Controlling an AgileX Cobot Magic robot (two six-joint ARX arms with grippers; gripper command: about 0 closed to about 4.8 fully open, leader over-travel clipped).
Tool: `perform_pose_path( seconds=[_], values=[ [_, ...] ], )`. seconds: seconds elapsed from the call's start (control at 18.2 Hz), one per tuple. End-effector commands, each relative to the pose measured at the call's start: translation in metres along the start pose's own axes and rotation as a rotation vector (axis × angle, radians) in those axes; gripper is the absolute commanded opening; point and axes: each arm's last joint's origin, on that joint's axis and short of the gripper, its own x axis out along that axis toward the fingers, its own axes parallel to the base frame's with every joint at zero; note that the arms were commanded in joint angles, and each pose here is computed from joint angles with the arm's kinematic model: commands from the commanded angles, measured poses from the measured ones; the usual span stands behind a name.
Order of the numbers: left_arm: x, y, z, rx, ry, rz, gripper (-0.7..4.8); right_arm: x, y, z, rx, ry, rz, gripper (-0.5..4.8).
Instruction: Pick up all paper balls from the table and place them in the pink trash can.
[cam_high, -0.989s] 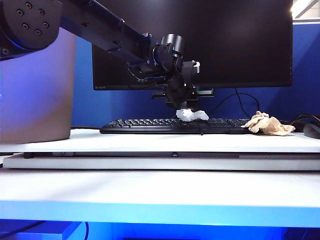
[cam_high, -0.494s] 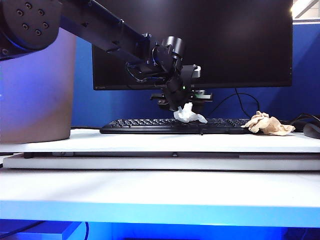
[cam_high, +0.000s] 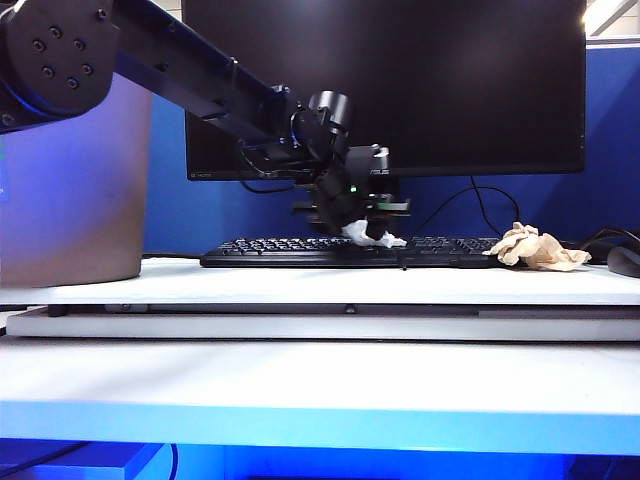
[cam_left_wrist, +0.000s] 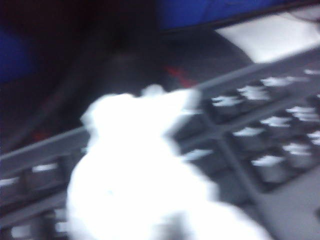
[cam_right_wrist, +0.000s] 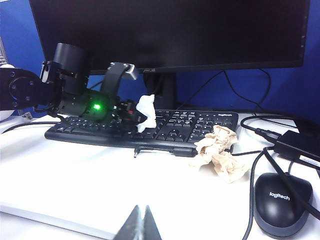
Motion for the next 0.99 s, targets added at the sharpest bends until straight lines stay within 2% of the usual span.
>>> perform_pose_path(
  seconds=[0.05, 0.22, 0.38, 0.44, 0.49, 0.6, 0.66, 0.71, 0.77, 0.82, 0.88, 0.99],
  values=[
    [-0.003, -0.007, 0.006, 0.006, -0.024, -0.001, -0.06, 0.0, 0.0, 0.001, -0.004, -0.015, 0.0, -0.04],
    [-0.012, -0.008, 0.018, 0.008, -0.029, -0.005, -0.06, 0.0, 0.0, 0.001, -0.004, -0.016, 0.0, -0.04],
    [-0.052, -0.003, 0.062, 0.02, -0.056, -0.003, -0.06, 0.0, 0.0, 0.0, -0.003, -0.011, 0.0, -0.04],
    [-0.071, -0.002, 0.079, 0.021, -0.058, -0.005, -0.06, 0.0, 0.0, 0.0, -0.002, -0.01, -0.001, -0.04],
    [-0.118, 0.001, 0.113, 0.028, -0.042, 0.005, -0.06, 0.0, 0.0, 0.0, -0.002, -0.01, -0.001, -0.04],
    [-0.166, -0.003, 0.137, 0.042, 0.004, -0.007, -0.06, 0.0, 0.0, 0.0, -0.002, -0.009, -0.001, -0.04],
    [-0.191, -0.006, 0.145, 0.087, 0.042, -0.007, -0.06, 0.0, 0.0, 0.0, -0.003, -0.011, -0.001, -0.04],
    [-0.223, -0.007, 0.152, 0.139, 0.106, 0.057, -0.06, 0.0, 0.0, 0.0, -0.003, -0.012, -0.001, -0.04],
    [-0.27, -0.006, 0.161, 0.254, 0.187, 0.256, -0.06, 0.0, 0.0, 0.0, -0.003, -0.012, -0.001, -0.04],
    [-0.295, 0.0, 0.167, 0.331, 0.214, 0.378, -0.06, 0.0, 0.0, 0.0, -0.003, -0.012, -0.001, -0.04],
    [-0.312, 0.005, 0.17, 0.377, 0.242, 0.457, -0.06, 0.0, 0.0, 0.0, -0.003, -0.012, -0.001, -0.04],
    [-0.34, 0.029, 0.169, 0.385, 0.321, 0.598, -0.06, 0.0, 0.0, 0.0, -0.003, -0.012, 0.001, -0.04]
  ],
)
